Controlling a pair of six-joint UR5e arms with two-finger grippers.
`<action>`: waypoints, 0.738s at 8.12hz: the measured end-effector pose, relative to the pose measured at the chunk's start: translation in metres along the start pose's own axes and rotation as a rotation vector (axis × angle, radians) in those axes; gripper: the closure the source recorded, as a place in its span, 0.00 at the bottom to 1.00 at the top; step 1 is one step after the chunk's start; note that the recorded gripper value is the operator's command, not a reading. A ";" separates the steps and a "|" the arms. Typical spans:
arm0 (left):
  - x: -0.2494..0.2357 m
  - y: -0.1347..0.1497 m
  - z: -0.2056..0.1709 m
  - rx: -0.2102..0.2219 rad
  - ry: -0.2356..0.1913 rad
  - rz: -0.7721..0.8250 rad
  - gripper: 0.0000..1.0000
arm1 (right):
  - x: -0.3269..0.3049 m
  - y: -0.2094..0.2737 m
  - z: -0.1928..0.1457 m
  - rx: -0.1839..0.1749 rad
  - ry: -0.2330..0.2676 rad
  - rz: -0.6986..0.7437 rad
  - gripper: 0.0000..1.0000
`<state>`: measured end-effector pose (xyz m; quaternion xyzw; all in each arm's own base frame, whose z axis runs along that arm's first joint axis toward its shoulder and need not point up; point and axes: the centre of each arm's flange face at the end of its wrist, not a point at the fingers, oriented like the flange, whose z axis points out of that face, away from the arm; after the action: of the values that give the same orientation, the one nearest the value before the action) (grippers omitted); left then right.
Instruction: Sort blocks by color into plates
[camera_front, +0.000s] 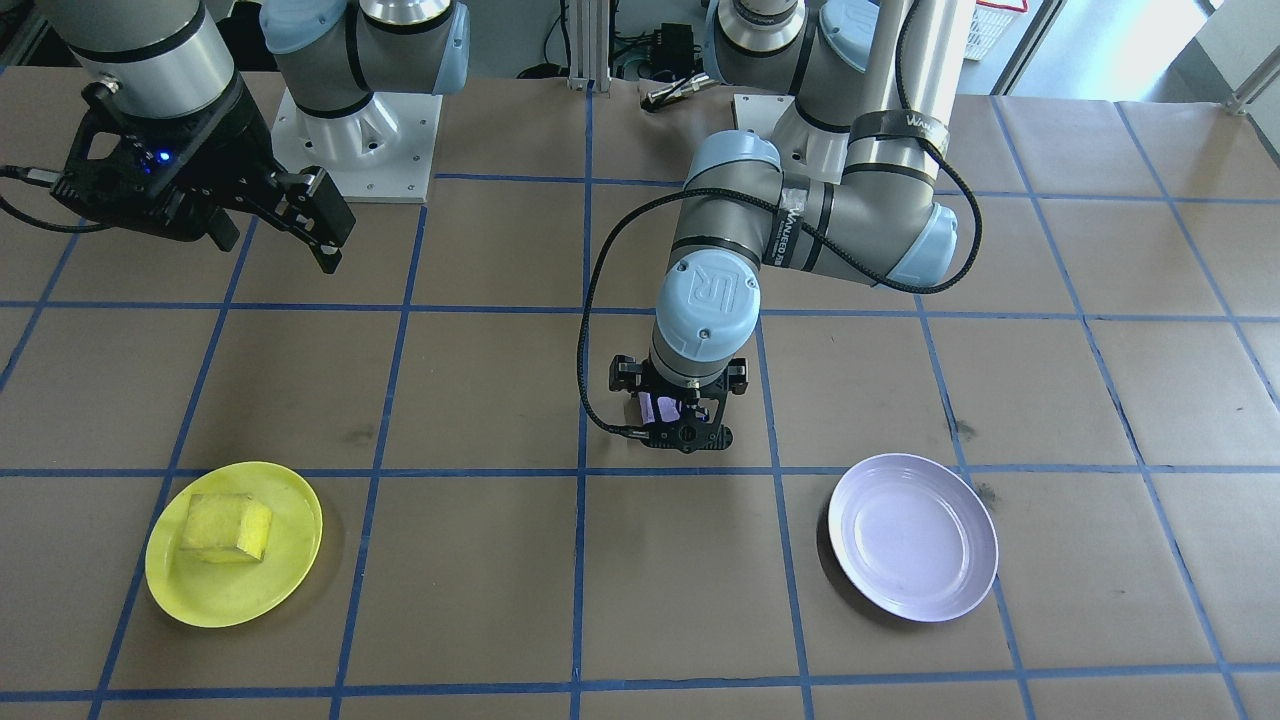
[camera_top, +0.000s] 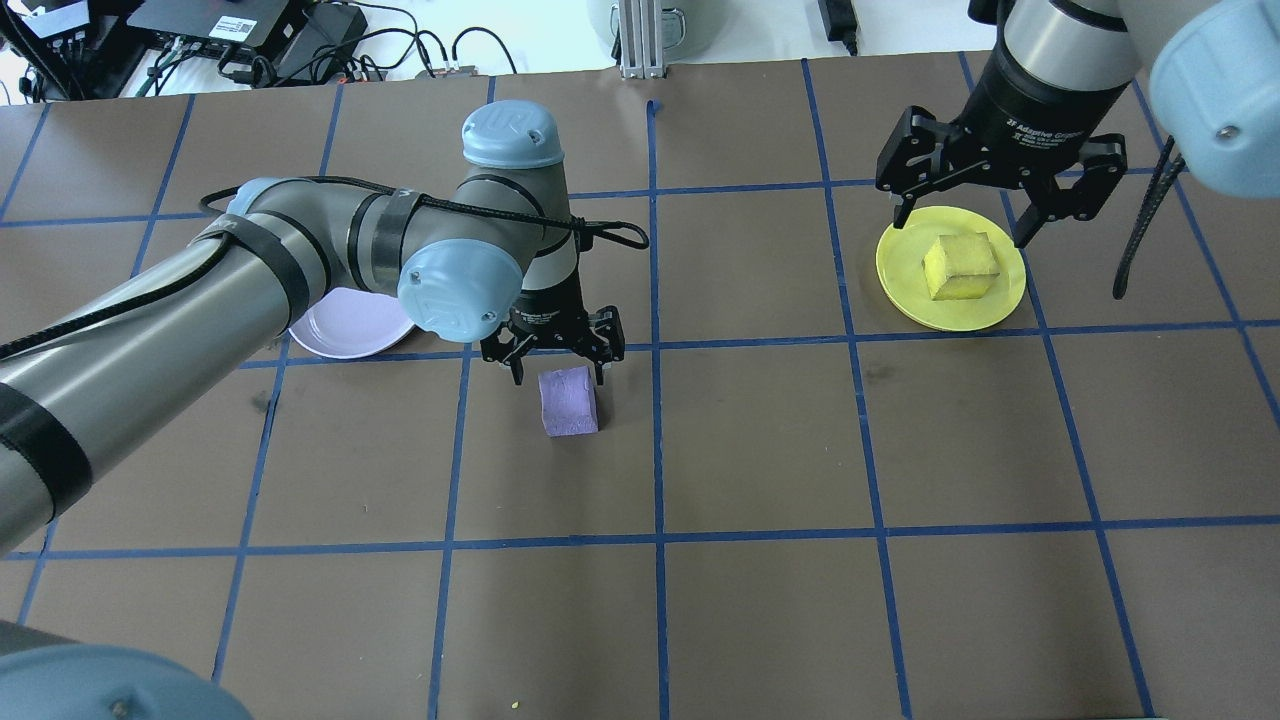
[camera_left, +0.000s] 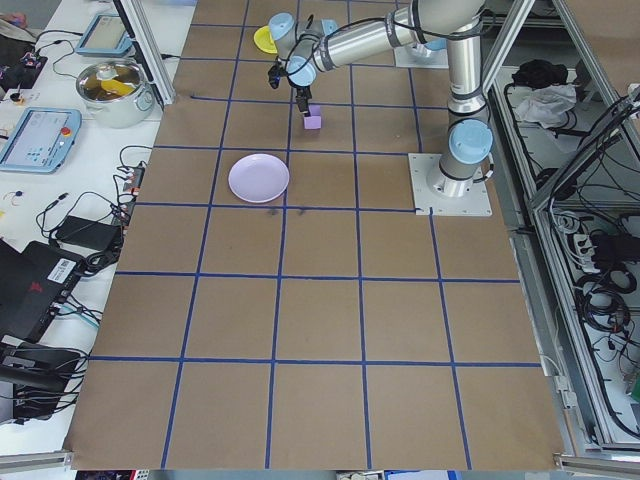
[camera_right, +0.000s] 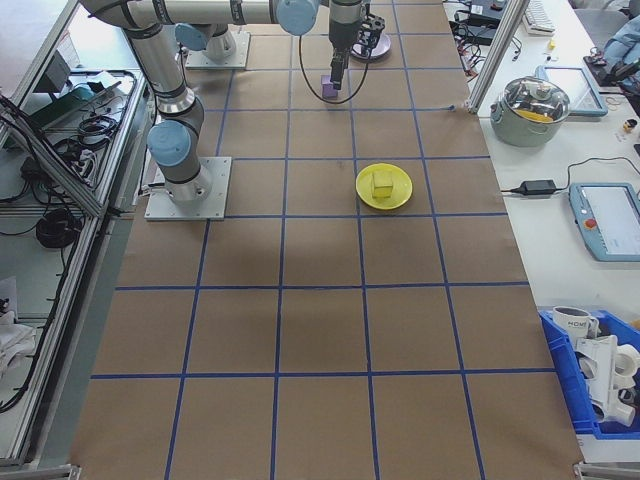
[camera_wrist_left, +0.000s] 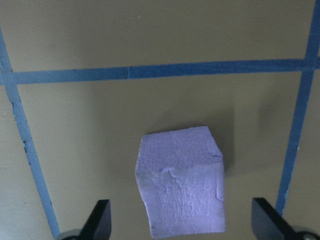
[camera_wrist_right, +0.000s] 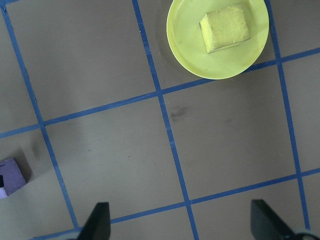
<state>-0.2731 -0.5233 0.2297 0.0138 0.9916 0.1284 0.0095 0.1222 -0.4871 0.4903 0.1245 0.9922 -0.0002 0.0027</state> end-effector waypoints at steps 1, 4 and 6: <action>0.001 0.001 0.007 -0.014 -0.004 0.003 0.00 | 0.000 0.001 -0.001 0.002 -0.001 -0.001 0.00; 0.001 -0.001 0.026 -0.045 -0.014 0.002 0.00 | -0.001 0.001 -0.002 0.004 -0.002 -0.001 0.00; 0.002 -0.003 0.031 -0.051 -0.013 -0.001 0.77 | -0.001 0.000 -0.002 0.005 -0.001 -0.001 0.00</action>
<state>-0.2742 -0.5179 0.1993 0.0139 0.9879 0.1534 0.0166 0.1227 -0.4870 0.4923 0.1240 0.9923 -0.0025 0.0031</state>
